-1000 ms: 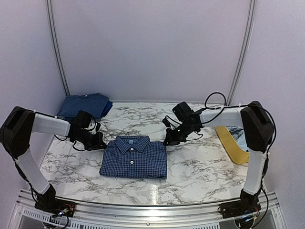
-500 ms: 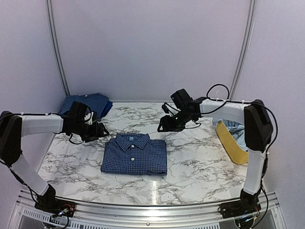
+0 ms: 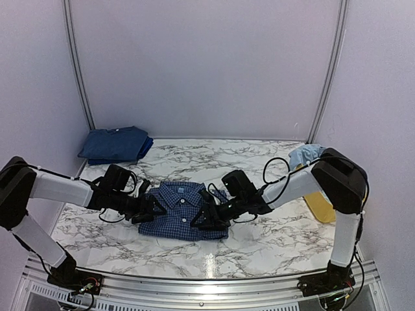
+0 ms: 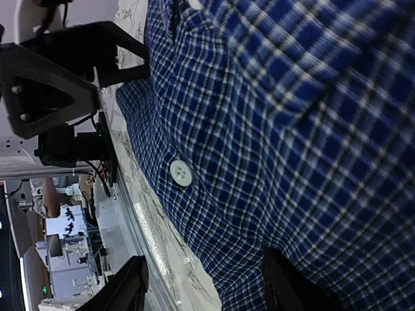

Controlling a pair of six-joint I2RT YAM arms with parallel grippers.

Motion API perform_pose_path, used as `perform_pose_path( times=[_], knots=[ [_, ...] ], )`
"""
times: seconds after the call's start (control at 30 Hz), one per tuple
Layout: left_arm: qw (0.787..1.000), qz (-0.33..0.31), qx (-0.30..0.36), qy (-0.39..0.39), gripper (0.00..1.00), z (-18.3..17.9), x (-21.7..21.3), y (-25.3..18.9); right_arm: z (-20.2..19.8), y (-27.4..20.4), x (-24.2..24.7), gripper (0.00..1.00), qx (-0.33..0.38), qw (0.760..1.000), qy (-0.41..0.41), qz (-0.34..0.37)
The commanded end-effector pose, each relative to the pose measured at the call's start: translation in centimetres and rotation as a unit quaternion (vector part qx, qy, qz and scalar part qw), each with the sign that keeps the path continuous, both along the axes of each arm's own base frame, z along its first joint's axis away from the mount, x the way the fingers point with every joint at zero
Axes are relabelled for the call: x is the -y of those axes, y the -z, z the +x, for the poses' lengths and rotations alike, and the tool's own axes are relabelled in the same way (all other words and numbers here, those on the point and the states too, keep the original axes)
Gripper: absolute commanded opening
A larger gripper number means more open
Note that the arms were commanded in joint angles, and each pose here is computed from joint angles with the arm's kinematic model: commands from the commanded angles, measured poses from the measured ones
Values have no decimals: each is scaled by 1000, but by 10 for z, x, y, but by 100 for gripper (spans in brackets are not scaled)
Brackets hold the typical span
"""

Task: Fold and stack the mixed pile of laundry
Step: Smooth out the square-folded T-shirt at the center of the board, then pick up the square-folded T-shirt from the center of the board.

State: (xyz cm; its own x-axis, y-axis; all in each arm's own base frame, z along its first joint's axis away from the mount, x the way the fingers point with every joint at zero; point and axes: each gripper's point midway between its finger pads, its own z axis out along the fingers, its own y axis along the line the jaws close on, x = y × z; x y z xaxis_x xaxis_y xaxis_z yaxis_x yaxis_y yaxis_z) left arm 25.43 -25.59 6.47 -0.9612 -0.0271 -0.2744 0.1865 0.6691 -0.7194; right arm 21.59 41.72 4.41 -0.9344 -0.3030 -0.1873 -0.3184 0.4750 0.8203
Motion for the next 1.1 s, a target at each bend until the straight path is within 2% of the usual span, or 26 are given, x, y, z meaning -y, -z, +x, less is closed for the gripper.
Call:
perform_pose_path(
  times=[0.0,0.1,0.2,0.33,0.43,0.57,0.67,0.8,1.07],
  knots=[
    [999,9,-25,-29,81,8,-5,31,16,23,29,60,-43,997,60,12],
    [998,17,-31,-50,81,24,-15,40,25,42,55,59,-54,995,81,-1],
    [998,20,2,-64,85,49,-21,18,42,36,65,57,-31,996,84,-15],
    [995,27,51,-86,99,77,-34,-29,69,-18,49,55,81,995,61,-25],
    [990,30,62,-126,99,82,-56,-49,73,-59,29,53,174,983,26,-48],
    [980,23,47,-191,99,82,-91,-53,64,-78,-5,50,285,952,-30,-106],
    [974,23,33,-225,99,78,-110,-52,55,-75,-34,49,342,926,-69,-142],
    [965,27,20,-261,99,73,-130,-47,39,-65,-77,47,386,899,-119,-168],
    [959,38,-15,-281,99,59,-145,-26,23,-18,-122,43,405,875,-169,-205]
  ],
)
